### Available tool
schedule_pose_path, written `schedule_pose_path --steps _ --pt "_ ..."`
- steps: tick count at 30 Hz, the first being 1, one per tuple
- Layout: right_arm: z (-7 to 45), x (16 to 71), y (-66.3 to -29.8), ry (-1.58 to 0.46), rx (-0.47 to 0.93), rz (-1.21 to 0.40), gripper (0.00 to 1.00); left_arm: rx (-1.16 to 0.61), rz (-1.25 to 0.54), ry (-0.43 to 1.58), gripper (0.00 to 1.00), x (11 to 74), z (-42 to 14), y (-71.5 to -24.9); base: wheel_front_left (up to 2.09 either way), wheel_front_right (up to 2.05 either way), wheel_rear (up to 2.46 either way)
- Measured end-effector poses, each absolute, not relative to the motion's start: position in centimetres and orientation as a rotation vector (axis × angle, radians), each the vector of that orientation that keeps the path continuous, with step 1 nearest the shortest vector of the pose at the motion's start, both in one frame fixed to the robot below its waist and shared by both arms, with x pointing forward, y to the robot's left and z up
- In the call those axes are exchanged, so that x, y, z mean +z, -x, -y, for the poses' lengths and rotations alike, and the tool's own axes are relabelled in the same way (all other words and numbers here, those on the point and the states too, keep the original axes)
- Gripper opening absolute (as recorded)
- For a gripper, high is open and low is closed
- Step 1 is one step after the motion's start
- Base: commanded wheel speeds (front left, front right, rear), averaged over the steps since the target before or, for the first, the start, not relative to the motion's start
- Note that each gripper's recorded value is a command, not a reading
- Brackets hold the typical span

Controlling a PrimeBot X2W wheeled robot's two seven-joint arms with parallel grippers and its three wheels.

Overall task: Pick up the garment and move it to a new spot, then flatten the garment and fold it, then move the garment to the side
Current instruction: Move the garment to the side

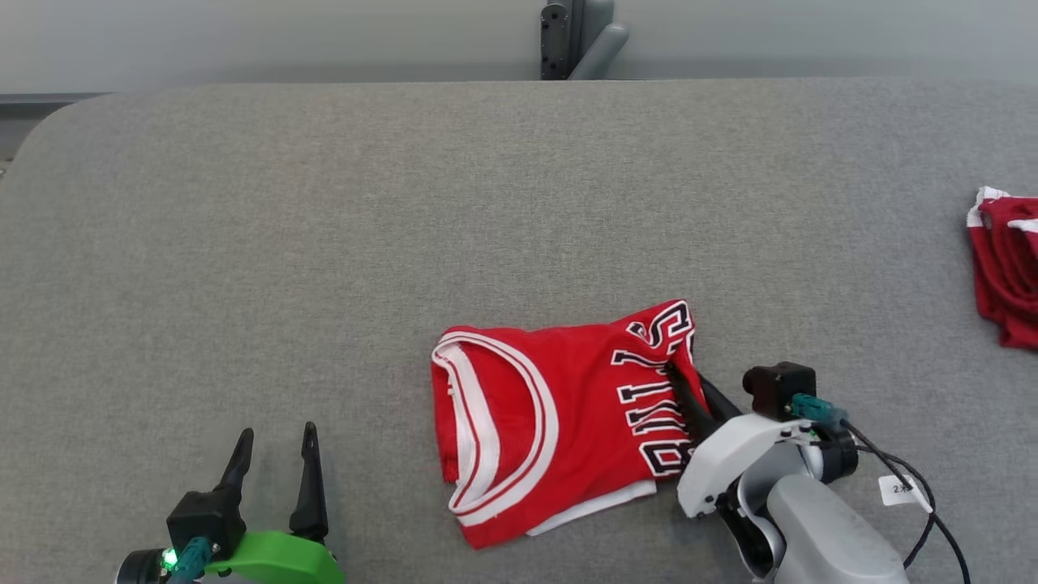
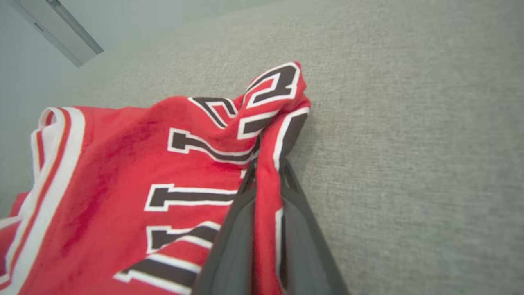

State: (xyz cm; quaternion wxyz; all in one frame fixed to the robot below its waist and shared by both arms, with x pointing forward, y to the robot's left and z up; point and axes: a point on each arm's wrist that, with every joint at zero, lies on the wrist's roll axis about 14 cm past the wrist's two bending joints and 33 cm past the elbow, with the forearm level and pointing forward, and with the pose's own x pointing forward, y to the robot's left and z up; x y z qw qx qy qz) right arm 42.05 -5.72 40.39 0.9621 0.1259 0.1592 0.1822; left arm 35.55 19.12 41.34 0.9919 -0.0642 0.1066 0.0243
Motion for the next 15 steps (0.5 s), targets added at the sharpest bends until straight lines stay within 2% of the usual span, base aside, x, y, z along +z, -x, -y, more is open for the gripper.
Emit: schedule_pose_path --steps 6,15 --pt "10.1 42.3 -42.3 -0.214 0.265 -0.24 0.0 -0.037 -0.204 0.126 1.0 41.5 -16.5 -37.3 0.0 0.0 0.0" --pt "17.9 42.6 -38.5 -0.231 0.04 -0.21 0.0 -0.301 -0.18 0.111 1.0 42.1 -8.2 -41.0 0.0 0.0 0.0"
